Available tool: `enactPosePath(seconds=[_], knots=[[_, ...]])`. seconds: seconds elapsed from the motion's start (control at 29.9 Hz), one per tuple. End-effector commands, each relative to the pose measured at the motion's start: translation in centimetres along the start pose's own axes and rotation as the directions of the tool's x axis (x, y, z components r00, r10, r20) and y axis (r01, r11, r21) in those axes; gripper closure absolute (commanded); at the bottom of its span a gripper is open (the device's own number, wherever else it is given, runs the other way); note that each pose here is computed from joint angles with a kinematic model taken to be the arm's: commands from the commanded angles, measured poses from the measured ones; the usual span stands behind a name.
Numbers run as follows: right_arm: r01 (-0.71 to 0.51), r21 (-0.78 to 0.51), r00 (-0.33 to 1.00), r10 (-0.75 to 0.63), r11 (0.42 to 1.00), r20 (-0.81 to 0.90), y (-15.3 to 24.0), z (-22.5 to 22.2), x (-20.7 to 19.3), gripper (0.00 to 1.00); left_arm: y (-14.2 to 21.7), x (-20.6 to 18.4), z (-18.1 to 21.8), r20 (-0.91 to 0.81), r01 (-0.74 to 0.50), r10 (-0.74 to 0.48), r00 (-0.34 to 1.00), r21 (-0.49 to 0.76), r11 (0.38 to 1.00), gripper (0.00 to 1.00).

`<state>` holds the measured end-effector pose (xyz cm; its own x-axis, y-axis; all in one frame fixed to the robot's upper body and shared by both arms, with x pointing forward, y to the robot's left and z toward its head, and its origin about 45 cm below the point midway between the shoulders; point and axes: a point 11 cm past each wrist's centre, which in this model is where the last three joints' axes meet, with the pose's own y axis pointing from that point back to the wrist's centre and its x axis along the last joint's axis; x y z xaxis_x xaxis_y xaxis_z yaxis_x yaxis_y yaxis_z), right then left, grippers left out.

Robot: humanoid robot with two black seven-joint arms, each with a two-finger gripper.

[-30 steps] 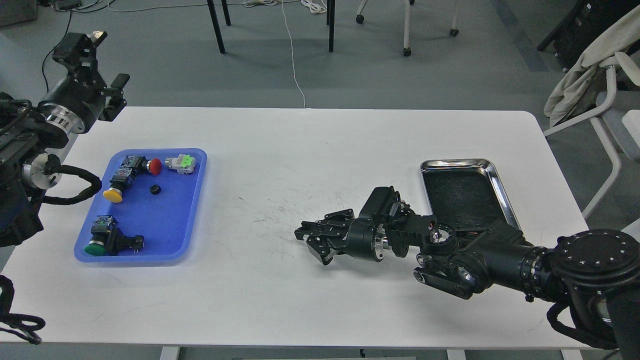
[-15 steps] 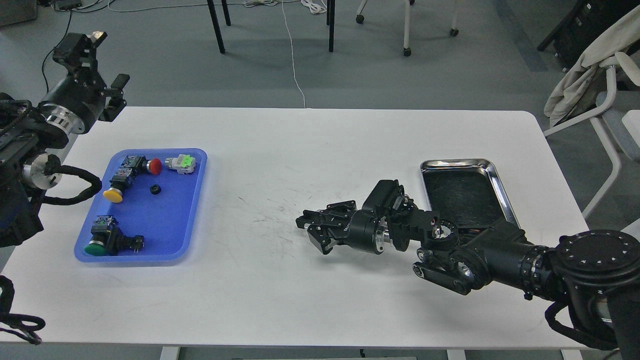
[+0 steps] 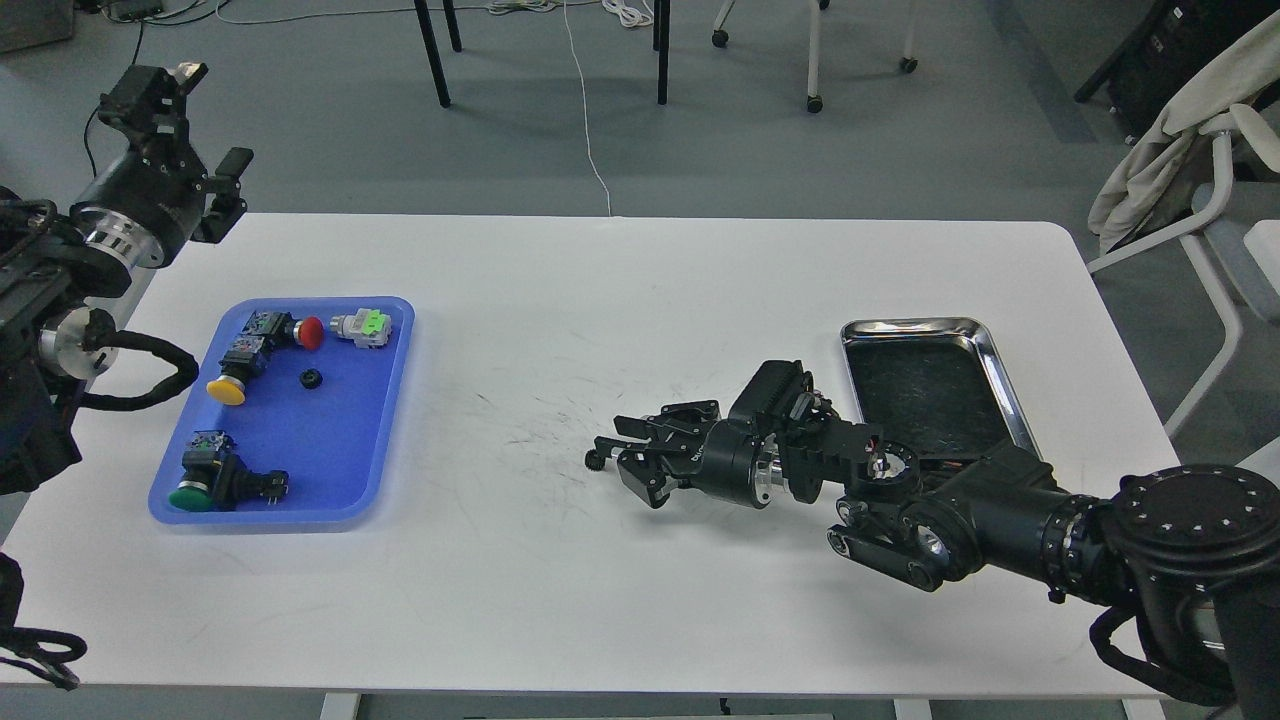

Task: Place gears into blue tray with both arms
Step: 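Retract the right arm up away from the table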

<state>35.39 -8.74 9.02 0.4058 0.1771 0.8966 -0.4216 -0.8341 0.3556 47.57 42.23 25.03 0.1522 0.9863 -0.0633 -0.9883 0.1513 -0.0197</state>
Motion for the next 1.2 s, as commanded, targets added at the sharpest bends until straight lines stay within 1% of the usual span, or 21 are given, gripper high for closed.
enactPosePath(seconds=[0.0,0.07,0.2,0.4,0.64,0.8,0.87,0.9,1.0,1.07,1.1,1.17], knots=[[-0.057,-0.016,0.998,0.058,0.998,0.023,-0.3,0.3,1.5,0.46,0.2,0.4,0.2,0.01,-0.004,0.004,1.0,0.002,1.0,0.01],[-0.099,-0.037,0.993,0.101,0.994,0.062,-0.4,0.6,2.5,0.43,0.2,0.6,0.3,0.008,-0.008,0.008,1.0,-0.002,1.0,0.01],[-0.145,-0.058,0.982,0.151,0.988,0.111,-0.5,0.8,3.6,0.43,-0.1,-0.2,0.1,-0.011,0.0,-0.001,1.0,-0.006,1.0,0.01],[-0.159,-0.056,0.979,0.165,0.986,0.121,-0.6,0.6,3.8,0.43,-0.5,-1.5,-0.8,-0.034,0.019,-0.019,0.999,-0.001,1.0,0.01],[-0.178,-0.063,0.974,0.185,0.982,0.128,-0.6,0.7,4.3,0.43,-0.9,-2.5,-0.4,-0.019,0.065,-0.065,0.998,0.002,0.998,0.01],[-0.18,-0.072,0.974,0.188,0.981,0.126,-0.3,1.1,4.3,0.43,-1.0,-2.9,-0.5,-0.024,0.076,-0.076,0.997,0.004,0.997,0.01],[-0.187,-0.083,0.973,0.197,0.979,0.124,0.1,1.6,4.4,0.43,-1.0,-3.6,-0.2,-0.027,0.106,-0.106,0.994,0.001,0.994,0.01],[-0.186,-0.085,0.973,0.196,0.979,0.124,0.2,1.6,4.3,0.43,-0.8,-4.0,0.3,-0.031,0.139,-0.139,0.99,-0.006,0.99,0.01],[-0.184,-0.09,0.973,0.194,0.979,0.126,0.4,1.8,4.2,0.43,0.5,-6.8,2.4,-0.046,0.276,-0.277,0.96,-0.024,0.961,0.01],[-0.183,-0.092,0.973,0.194,0.979,0.125,0.5,1.9,4.2,0.43,1.0,-8.0,4.0,-0.04,0.324,-0.326,0.945,-0.044,0.945,0.01],[-0.185,-0.09,0.973,0.195,0.979,0.125,0.6,1.9,4.2,0.43,1.1,-7.8,4.1,-0.037,0.323,-0.325,0.945,-0.043,0.945,0.01],[-0.185,-0.09,0.973,0.195,0.979,0.125,0.6,1.9,4.2,0.43,1.2,-9.6,3.2,-0.056,0.372,-0.373,0.926,-0.032,0.928,0.01]])
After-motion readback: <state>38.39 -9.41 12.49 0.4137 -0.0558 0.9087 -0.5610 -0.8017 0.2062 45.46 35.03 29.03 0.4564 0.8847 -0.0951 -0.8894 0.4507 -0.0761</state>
